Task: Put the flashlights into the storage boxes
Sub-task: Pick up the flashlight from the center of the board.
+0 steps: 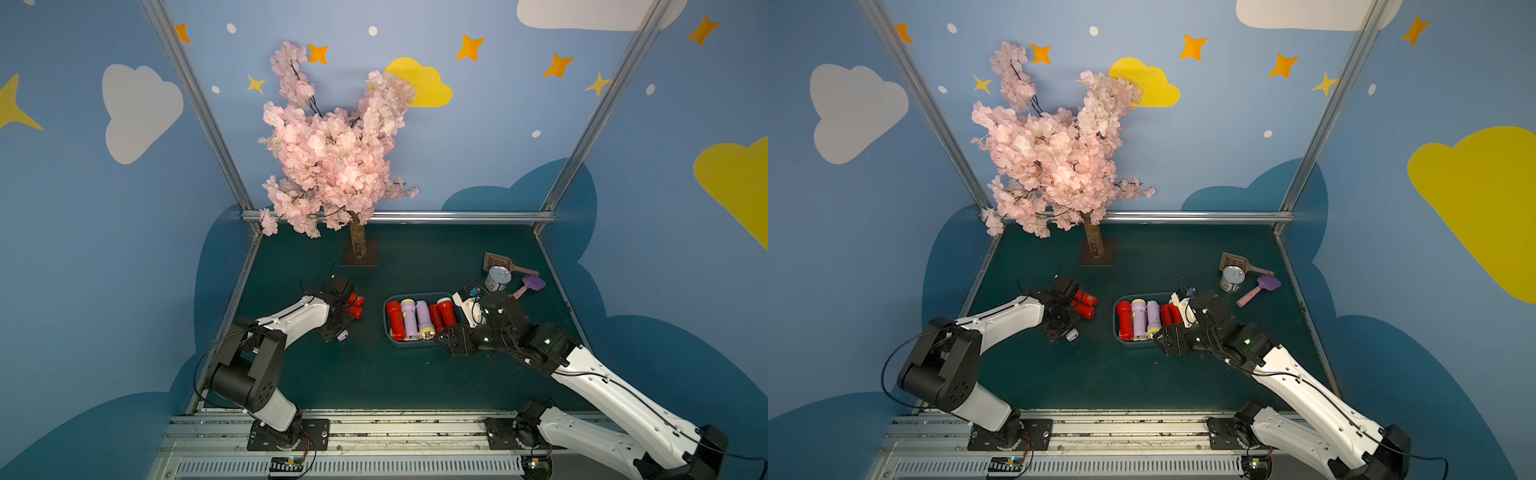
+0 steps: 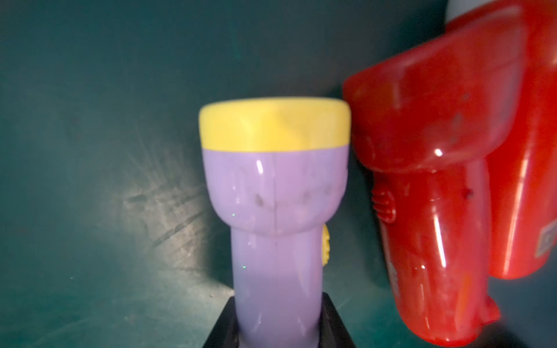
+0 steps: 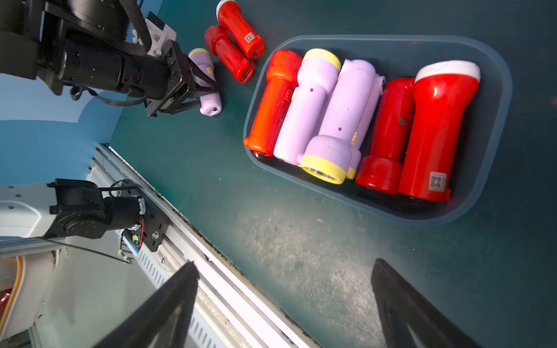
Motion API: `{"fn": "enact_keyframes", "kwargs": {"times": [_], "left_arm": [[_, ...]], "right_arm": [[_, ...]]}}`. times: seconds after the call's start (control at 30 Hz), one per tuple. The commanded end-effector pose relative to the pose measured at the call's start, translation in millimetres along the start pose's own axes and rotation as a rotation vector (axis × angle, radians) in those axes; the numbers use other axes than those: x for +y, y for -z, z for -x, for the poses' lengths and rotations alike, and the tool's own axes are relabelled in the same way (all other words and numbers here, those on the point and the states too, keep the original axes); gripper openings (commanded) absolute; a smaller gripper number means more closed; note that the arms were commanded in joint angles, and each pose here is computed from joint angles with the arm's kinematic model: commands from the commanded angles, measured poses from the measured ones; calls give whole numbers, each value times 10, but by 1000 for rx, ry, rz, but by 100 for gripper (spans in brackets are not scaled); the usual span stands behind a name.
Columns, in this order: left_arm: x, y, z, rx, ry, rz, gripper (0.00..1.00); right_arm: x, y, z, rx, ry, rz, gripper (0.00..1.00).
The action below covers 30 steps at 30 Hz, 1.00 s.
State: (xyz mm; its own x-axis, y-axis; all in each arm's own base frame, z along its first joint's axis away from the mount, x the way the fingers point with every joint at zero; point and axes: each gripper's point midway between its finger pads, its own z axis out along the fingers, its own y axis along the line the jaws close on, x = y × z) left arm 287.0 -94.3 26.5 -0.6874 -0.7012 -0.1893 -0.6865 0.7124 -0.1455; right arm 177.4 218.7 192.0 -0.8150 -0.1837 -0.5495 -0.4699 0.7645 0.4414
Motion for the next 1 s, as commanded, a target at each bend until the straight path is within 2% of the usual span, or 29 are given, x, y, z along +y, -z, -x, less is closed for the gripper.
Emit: {"fn": "enact_keyframes", "kwargs": {"times": [0.0, 0.33, 0.5, 0.77, 0.97], "left_arm": [[85, 11, -155, 28, -42, 31, 24], [-98, 500, -516, -39, -215, 20, 23], [-301, 814, -697, -62, -284, -77, 24], [-1014, 1224, -919, -84, -412, -246, 25], [-1697, 1264, -1150, -45, -518, -338, 25]], "right_arm": [[36, 39, 88, -25, 29, -1, 90], [-74, 45, -6, -23, 11, -39, 90], [-163, 56, -61, -20, 4, -69, 90], [-376, 138, -168, -4, -26, -154, 90], [-542, 361, -211, -24, -55, -234, 90]]}}
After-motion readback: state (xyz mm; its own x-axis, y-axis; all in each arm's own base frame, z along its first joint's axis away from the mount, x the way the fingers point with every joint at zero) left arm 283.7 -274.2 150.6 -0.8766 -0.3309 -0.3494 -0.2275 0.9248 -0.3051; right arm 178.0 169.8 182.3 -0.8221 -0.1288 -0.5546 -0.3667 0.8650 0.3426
